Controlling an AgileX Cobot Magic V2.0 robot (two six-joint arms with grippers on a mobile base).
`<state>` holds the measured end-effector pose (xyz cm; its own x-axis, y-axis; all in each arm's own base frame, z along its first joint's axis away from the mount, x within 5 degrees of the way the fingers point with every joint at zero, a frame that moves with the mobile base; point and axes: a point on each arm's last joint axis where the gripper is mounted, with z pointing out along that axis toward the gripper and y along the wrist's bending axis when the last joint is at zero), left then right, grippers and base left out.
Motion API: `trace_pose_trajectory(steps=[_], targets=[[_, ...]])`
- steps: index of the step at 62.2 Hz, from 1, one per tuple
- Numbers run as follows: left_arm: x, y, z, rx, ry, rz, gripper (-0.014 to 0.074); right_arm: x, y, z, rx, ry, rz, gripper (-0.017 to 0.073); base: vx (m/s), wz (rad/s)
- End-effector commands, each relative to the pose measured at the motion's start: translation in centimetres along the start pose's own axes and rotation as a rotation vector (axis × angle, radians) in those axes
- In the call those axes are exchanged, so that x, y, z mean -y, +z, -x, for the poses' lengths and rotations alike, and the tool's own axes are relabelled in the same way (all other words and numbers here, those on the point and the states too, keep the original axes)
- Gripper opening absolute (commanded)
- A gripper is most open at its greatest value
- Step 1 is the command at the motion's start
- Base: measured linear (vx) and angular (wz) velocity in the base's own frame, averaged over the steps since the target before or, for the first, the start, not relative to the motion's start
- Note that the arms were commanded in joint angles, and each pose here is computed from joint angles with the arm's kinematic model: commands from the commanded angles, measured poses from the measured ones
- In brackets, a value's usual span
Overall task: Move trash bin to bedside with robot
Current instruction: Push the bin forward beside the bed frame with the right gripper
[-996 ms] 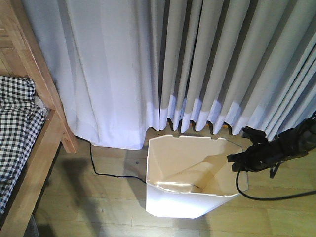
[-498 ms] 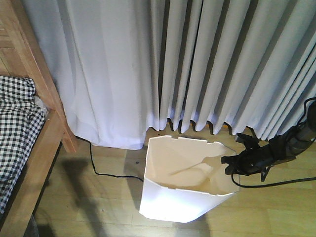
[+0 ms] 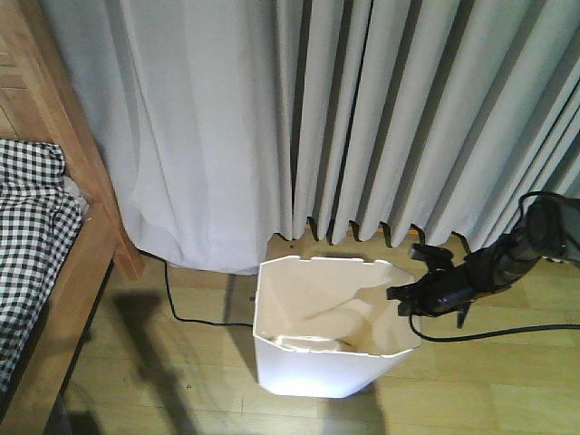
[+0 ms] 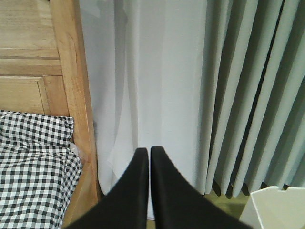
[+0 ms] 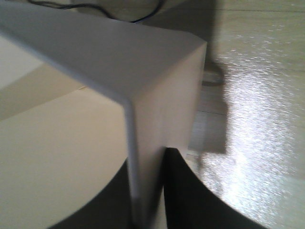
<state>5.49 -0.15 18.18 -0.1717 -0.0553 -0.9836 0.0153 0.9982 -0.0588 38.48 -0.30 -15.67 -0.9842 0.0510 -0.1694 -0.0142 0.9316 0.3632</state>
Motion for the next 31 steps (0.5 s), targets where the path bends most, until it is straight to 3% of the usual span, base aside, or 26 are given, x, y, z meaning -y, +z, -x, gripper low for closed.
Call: trace_pose_trajectory(steps=[1, 15, 31], targets=[[0.0, 0.2, -0.2, 0.054, -0.012, -0.009, -0.0006, -2.7, -2.1, 3.2, 0.061, 0.023, 0.177, -0.0003, 0.0, 0.0], [0.0, 0.2, -0.2, 0.054, -0.012, -0.009, -0.0006, -2.1, -0.6, 3.1, 0.067, 0.034, 0.115, -0.0003, 0.0, 0.0], [0.0, 0.2, -0.2, 0.054, -0.012, -0.009, -0.0006, -2.3, 1.0, 2.3, 0.053, -0.015, 0.052, -0.0002, 0.0, 0.0]])
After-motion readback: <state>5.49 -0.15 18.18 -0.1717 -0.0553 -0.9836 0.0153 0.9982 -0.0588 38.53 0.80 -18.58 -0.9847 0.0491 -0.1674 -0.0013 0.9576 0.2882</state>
